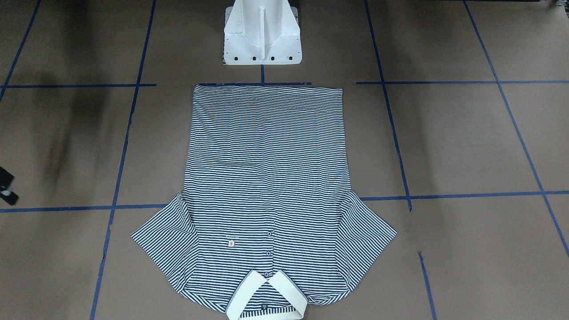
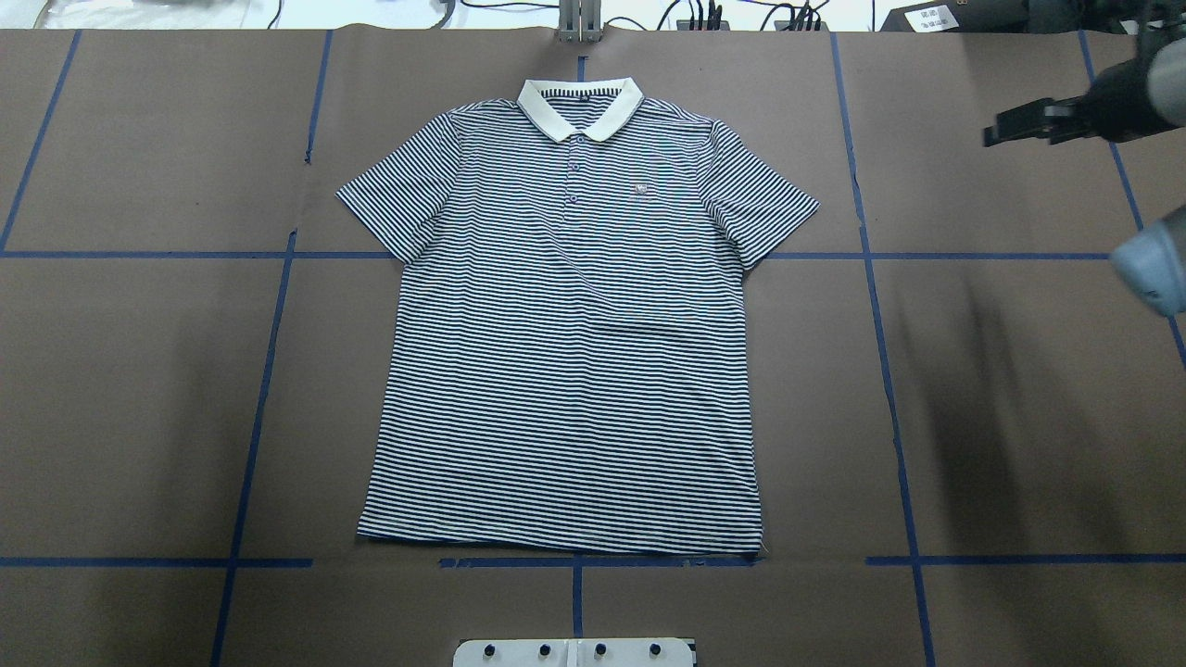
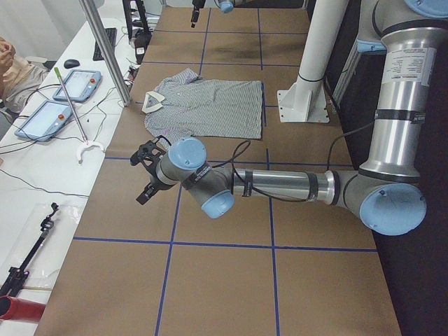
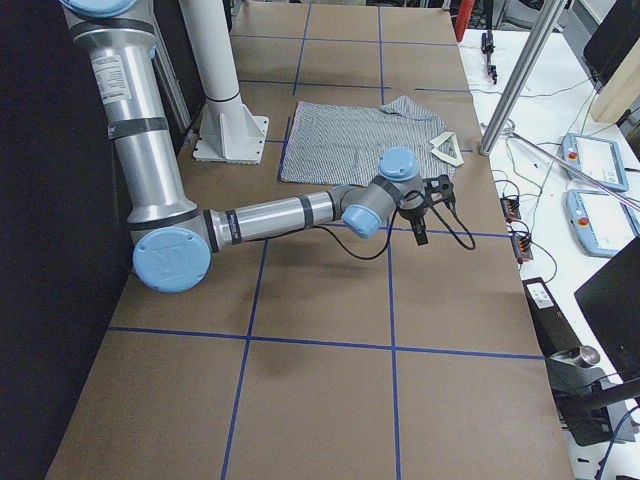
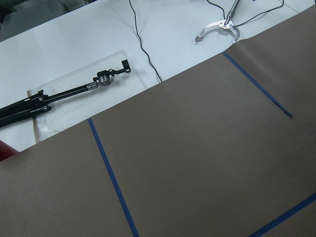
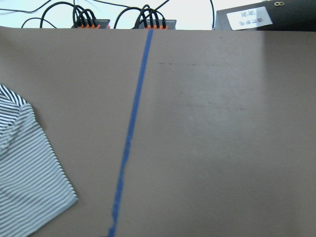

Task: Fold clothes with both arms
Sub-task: 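Move the right gripper in beside the shirt's sleeve nearest it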

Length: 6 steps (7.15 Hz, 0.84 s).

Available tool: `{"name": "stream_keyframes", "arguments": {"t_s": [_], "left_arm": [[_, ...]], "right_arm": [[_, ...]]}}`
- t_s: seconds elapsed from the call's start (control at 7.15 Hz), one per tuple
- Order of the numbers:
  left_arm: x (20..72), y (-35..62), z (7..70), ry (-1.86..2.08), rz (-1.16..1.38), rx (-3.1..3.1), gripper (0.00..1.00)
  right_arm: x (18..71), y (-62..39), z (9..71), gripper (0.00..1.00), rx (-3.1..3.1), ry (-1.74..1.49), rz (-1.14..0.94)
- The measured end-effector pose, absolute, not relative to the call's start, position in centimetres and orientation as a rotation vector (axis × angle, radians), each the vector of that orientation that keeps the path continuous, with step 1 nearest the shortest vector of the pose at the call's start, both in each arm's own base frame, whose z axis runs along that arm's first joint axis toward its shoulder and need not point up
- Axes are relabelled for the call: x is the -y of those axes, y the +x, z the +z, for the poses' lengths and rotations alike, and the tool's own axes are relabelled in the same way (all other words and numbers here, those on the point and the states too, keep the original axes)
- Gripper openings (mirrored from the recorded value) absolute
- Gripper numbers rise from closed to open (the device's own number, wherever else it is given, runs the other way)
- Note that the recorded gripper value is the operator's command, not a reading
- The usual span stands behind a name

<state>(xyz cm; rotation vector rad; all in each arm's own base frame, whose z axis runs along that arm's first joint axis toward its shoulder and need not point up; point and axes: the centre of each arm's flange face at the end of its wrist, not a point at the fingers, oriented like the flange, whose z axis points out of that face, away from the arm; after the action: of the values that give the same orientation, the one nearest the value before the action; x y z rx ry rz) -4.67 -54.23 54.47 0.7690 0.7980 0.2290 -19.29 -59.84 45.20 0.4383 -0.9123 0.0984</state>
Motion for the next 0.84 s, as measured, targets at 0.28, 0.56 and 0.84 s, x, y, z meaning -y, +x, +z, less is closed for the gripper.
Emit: {"name": "stream_keyframes", "arguments": {"t_s": [0.28,0.56,0.84], "left_arm": [[54.2,-4.4,54.3,0.781,0.235,-0.804,1.0],[54.1,-4.4,54.3,0.795,0.242,-0.802,1.0],[54.0,-4.4,54.4,0.796,0.242,-0.802,1.0]], "right_arm": [[61.1,-32.3,41.0,0.63,0.911,0.451,0.219],[61.0,-38.4,41.1,0.63,0.872,0.449,0.249],[60.7,-40.6,42.6,0.63,0.836,0.442,0.247]]}}
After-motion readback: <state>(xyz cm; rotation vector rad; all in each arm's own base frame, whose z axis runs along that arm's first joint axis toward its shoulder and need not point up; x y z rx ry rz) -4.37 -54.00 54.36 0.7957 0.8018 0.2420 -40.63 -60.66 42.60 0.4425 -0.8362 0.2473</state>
